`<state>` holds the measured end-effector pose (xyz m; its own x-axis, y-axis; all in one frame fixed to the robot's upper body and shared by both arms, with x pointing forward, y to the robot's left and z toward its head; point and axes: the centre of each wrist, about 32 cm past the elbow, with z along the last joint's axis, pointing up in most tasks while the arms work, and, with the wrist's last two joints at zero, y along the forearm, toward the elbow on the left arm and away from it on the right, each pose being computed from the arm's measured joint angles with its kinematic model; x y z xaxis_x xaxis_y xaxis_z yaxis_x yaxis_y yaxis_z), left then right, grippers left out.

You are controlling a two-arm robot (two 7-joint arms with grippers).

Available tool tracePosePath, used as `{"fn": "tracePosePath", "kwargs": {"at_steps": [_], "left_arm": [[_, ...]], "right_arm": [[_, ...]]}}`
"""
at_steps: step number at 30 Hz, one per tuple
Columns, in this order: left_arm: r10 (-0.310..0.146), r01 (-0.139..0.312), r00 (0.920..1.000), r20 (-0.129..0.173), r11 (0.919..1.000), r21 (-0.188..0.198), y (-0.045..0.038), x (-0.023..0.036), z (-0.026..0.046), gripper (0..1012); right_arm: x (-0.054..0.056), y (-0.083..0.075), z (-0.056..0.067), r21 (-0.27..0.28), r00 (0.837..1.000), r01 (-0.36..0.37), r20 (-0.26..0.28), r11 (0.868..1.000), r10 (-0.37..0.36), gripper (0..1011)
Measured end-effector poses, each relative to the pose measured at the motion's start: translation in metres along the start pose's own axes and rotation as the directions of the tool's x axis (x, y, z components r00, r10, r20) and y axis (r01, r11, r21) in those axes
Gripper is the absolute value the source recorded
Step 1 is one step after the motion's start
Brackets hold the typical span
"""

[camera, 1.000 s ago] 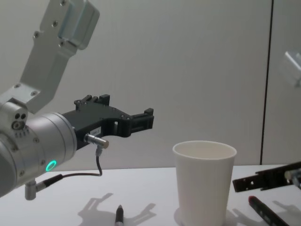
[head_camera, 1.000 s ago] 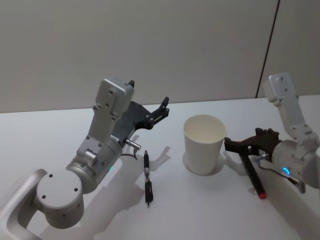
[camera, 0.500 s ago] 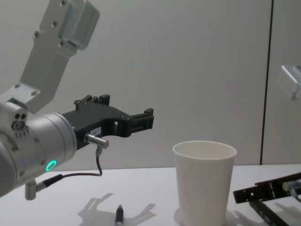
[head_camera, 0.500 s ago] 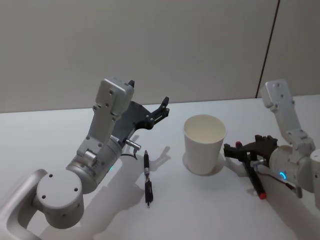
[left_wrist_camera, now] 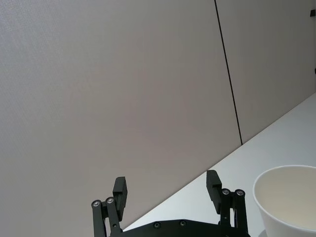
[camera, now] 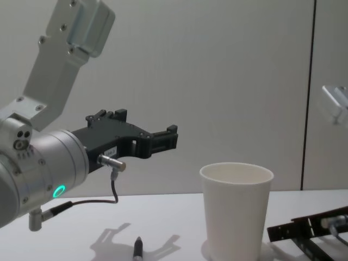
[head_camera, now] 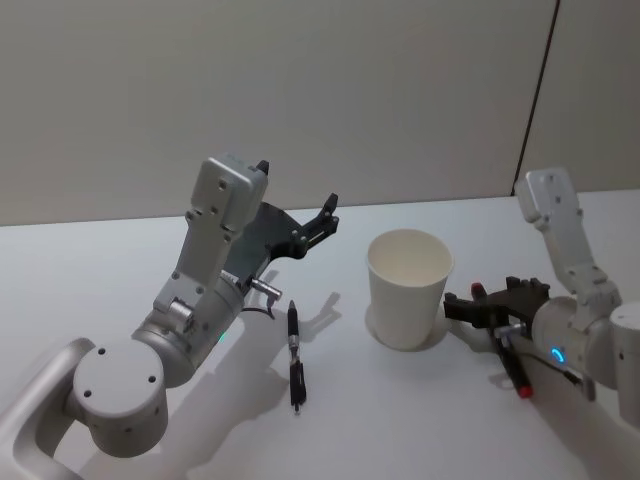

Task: Place the pen into the pen holder.

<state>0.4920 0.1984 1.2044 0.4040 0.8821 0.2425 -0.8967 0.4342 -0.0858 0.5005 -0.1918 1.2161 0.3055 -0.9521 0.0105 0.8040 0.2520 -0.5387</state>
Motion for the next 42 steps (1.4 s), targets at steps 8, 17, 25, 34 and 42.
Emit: {"fn": "tracePosePath", "kwargs": {"at_steps": [8, 17, 25, 34, 42], "left_arm": [[0.000, 0.000, 1.0000, 0.000, 1.0000, 0.000, 0.0000, 0.0000, 0.0000, 1001], [0.000, 0.000, 1.0000, 0.000, 1.0000, 0.000, 0.0000, 0.0000, 0.0000, 1001], [0.000, 0.000, 1.0000, 0.000, 1.0000, 0.000, 0.0000, 0.0000, 0.0000, 1001], [0.000, 0.000, 1.0000, 0.000, 1.0000, 0.000, 0.0000, 0.0000, 0.0000, 1001], [0.000, 0.000, 1.0000, 0.000, 1.0000, 0.000, 0.0000, 0.0000, 0.0000, 1001]], "right_arm": [[-0.001, 0.005, -0.002, 0.000, 1.000, 0.001, -0.004, 1.000, -0.001, 1001], [-0.002, 0.009, -0.003, 0.001, 1.000, 0.002, -0.009, 1.000, -0.002, 1001], [-0.002, 0.010, -0.004, 0.002, 1.000, 0.002, -0.011, 1.000, -0.002, 955], [-0.002, 0.011, -0.004, 0.003, 1.000, 0.001, -0.013, 1.000, -0.001, 707], [-0.002, 0.012, -0.004, 0.003, 1.000, 0.002, -0.013, 1.000, -0.002, 462]]}}
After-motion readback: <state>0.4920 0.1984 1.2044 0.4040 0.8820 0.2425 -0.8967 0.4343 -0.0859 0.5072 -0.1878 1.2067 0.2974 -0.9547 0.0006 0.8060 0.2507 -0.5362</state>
